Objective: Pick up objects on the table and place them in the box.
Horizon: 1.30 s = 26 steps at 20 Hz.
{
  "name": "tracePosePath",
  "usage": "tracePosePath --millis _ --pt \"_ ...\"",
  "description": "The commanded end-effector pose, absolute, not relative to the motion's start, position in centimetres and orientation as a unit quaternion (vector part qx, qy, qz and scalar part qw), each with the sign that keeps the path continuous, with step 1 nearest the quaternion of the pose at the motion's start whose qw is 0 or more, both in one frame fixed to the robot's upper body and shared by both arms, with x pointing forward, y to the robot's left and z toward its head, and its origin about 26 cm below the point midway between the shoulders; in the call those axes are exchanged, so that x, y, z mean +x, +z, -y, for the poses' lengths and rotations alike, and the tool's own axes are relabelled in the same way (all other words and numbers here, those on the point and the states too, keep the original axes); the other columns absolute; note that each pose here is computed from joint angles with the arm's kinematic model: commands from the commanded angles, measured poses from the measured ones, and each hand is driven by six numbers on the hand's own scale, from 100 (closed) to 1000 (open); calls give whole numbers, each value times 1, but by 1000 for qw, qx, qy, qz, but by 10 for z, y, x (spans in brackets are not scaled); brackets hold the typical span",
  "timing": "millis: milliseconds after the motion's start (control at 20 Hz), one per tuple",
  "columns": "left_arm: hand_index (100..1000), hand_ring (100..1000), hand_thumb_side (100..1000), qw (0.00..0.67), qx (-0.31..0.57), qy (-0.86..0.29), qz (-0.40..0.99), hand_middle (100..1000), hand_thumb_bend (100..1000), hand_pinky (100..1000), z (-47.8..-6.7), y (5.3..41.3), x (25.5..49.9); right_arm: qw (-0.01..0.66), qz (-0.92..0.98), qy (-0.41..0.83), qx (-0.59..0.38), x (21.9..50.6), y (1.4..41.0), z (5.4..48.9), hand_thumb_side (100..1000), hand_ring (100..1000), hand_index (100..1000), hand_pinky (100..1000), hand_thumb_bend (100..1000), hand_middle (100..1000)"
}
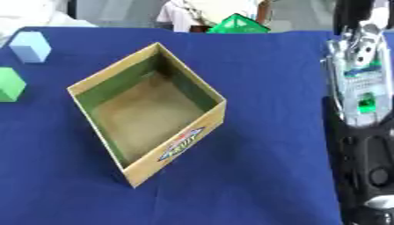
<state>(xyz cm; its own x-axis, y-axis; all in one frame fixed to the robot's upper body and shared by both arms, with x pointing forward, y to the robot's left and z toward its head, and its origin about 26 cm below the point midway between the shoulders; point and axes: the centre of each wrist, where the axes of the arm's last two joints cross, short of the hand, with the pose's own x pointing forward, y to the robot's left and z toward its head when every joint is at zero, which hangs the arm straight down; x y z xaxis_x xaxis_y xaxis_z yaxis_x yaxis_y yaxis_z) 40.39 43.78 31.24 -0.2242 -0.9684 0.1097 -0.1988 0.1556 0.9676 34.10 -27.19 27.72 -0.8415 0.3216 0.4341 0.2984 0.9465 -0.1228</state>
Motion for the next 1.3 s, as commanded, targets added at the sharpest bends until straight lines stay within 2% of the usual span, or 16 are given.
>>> tracePosePath --millis 50,300,600,700,1000,1200,1300 --pt "914 809 437 424 464 -487 607 773 518 788 -443 322 407 215 962 35 -164 340 286 272 1000 837 856 815 213 647" --pt "916 826 265 435 460 -540 555 799 539 801 -435 314 421 215 963 37 -160 341 286 270 1000 837 855 815 211 646" --pt "934 845 178 435 472 -574 509 828 537 817 -428 315 429 217 962 40 -158 342 285 270 1000 837 855 816 209 645" --pt "943 852 106 433 478 -578 500 840 519 823 -425 318 431 217 963 40 -157 342 285 269 1000 837 855 816 209 645" --pt "953 878 100 441 492 -600 452 863 519 841 -419 323 439 218 963 42 -155 343 285 269 1000 838 855 816 207 644" --pt "959 890 100 451 478 -621 427 878 602 857 -418 318 444 218 963 42 -155 343 285 270 1000 838 855 816 206 642" --pt "960 890 100 456 470 -633 413 879 605 857 -418 316 445 218 963 42 -154 343 286 270 1000 838 855 816 206 642"
